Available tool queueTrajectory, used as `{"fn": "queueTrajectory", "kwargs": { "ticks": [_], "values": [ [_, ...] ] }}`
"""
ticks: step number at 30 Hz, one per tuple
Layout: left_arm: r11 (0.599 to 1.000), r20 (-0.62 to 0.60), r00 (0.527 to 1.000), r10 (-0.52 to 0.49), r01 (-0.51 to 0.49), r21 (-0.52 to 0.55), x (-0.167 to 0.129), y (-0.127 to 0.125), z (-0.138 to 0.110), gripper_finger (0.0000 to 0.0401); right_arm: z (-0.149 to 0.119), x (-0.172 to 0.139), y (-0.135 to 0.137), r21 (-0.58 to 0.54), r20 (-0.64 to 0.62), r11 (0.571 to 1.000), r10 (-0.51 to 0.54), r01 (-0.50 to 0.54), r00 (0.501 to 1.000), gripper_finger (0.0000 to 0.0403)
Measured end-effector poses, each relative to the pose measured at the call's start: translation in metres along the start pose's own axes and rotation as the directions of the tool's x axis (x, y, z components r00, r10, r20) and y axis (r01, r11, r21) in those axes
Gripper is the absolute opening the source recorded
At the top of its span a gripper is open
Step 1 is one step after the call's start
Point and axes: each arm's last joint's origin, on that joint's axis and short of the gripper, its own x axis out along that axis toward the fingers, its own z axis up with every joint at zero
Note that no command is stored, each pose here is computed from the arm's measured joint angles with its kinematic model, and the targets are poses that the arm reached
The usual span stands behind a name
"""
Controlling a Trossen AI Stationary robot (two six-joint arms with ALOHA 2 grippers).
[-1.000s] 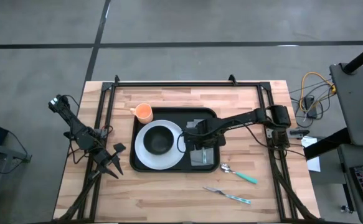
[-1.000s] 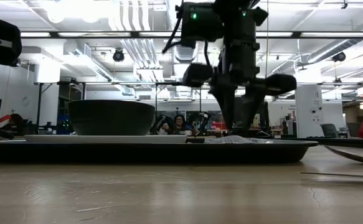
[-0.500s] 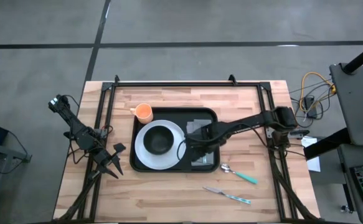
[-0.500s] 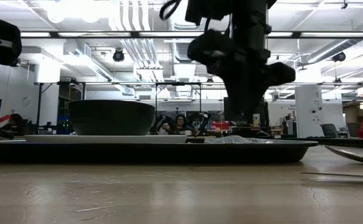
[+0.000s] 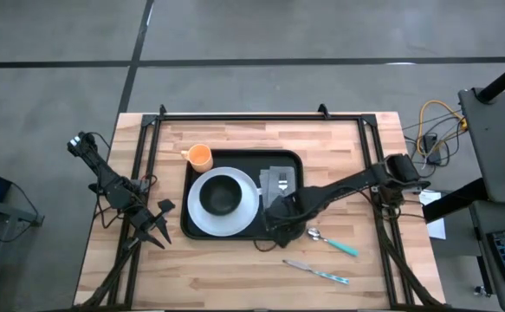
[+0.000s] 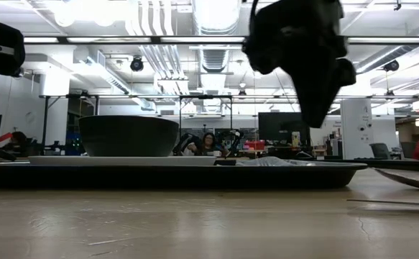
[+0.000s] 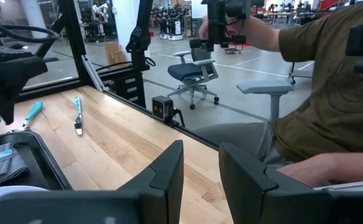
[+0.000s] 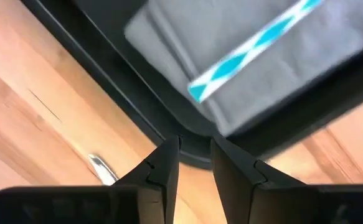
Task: Set up tray
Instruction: Put the spoon on top of the napkin on the left of the fork
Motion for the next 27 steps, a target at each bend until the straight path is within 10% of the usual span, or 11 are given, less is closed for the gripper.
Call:
{"fn": "queueTrajectory", "kwargs": {
  "ticks": [14,27],
  "values": [
    [1.0,0.0,1.0,0.0,0.0,0.0,0.0,0.0,0.0,0.0084,-0.065,-0.005,-0.027,0.01,0.036,0.984,-0.176,0.176,0.984,0.0084],
    [1.0,0.0,1.0,0.0,0.0,0.0,0.0,0.0,0.0,0.0084,-0.116,-0.004,-0.08,0.095,0.046,0.993,0.07,-0.074,0.996,0.0102]
  ]
}}
